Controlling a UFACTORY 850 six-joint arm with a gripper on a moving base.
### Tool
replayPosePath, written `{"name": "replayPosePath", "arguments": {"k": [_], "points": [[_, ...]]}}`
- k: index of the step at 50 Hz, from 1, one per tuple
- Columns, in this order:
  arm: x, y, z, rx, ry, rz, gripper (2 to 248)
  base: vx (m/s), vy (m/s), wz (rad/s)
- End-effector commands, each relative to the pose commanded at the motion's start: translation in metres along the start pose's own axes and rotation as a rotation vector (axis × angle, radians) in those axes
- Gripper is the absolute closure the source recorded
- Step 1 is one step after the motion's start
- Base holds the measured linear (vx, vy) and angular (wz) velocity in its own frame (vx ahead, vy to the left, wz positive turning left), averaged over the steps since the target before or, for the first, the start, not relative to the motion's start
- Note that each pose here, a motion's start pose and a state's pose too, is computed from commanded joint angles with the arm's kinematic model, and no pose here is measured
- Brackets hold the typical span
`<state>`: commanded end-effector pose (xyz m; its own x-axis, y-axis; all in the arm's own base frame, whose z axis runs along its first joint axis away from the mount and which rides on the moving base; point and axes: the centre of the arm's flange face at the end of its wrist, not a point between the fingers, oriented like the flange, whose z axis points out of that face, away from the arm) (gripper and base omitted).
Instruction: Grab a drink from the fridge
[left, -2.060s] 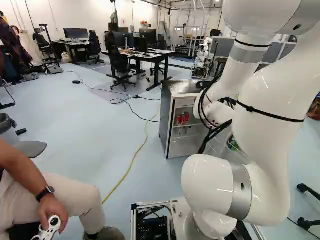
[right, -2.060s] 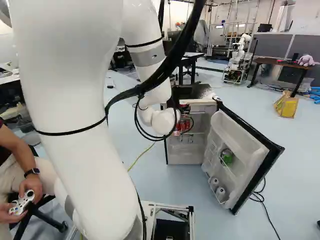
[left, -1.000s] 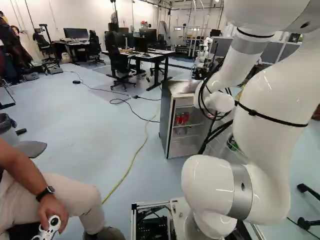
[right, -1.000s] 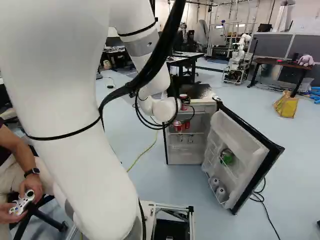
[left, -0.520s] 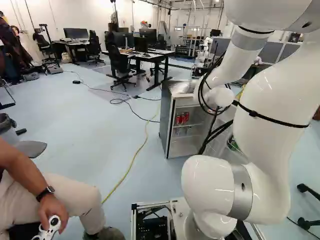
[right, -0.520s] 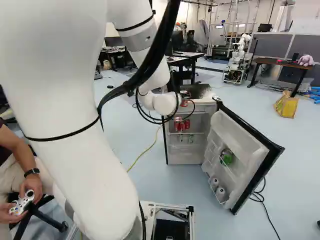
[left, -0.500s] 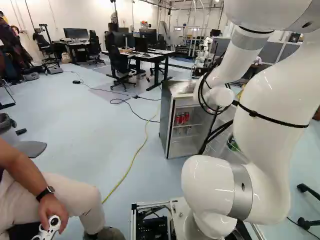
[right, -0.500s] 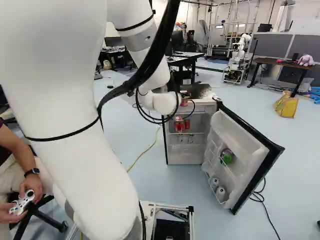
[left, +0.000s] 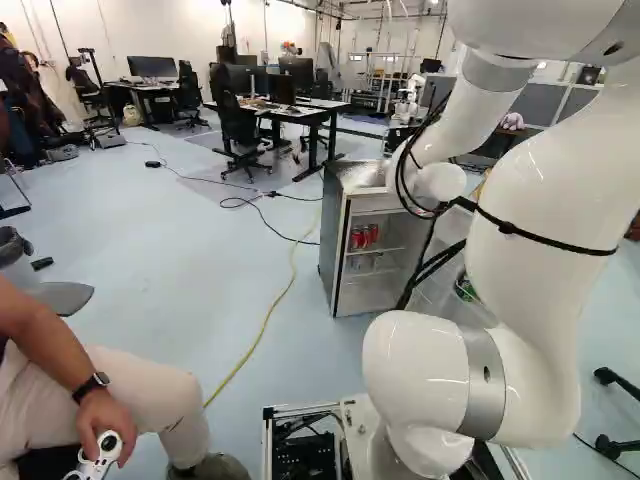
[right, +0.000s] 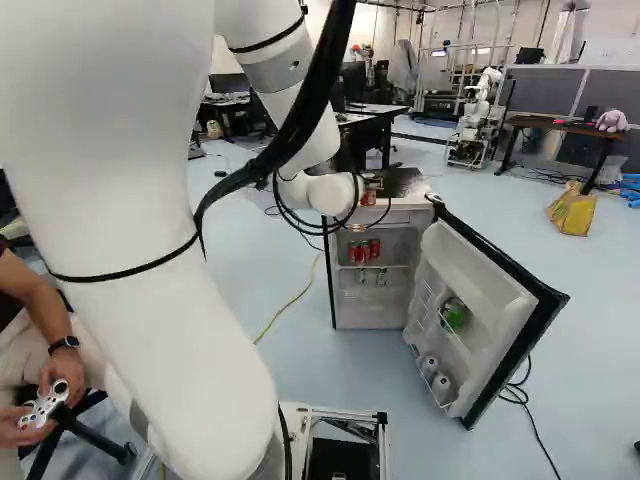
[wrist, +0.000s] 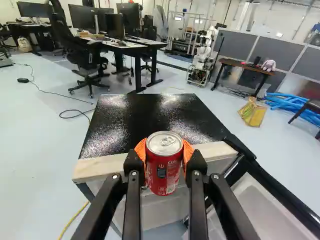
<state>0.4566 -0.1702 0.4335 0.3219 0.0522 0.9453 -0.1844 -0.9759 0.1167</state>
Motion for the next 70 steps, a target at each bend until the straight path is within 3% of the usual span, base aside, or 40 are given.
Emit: {"name": "replayPosePath", "arguments": {"k": [70], "points": [[0.018, -0.006, 0.064, 0.029, 0.021, -0.014, 159, 0.0, 0.0, 0.0]]}}
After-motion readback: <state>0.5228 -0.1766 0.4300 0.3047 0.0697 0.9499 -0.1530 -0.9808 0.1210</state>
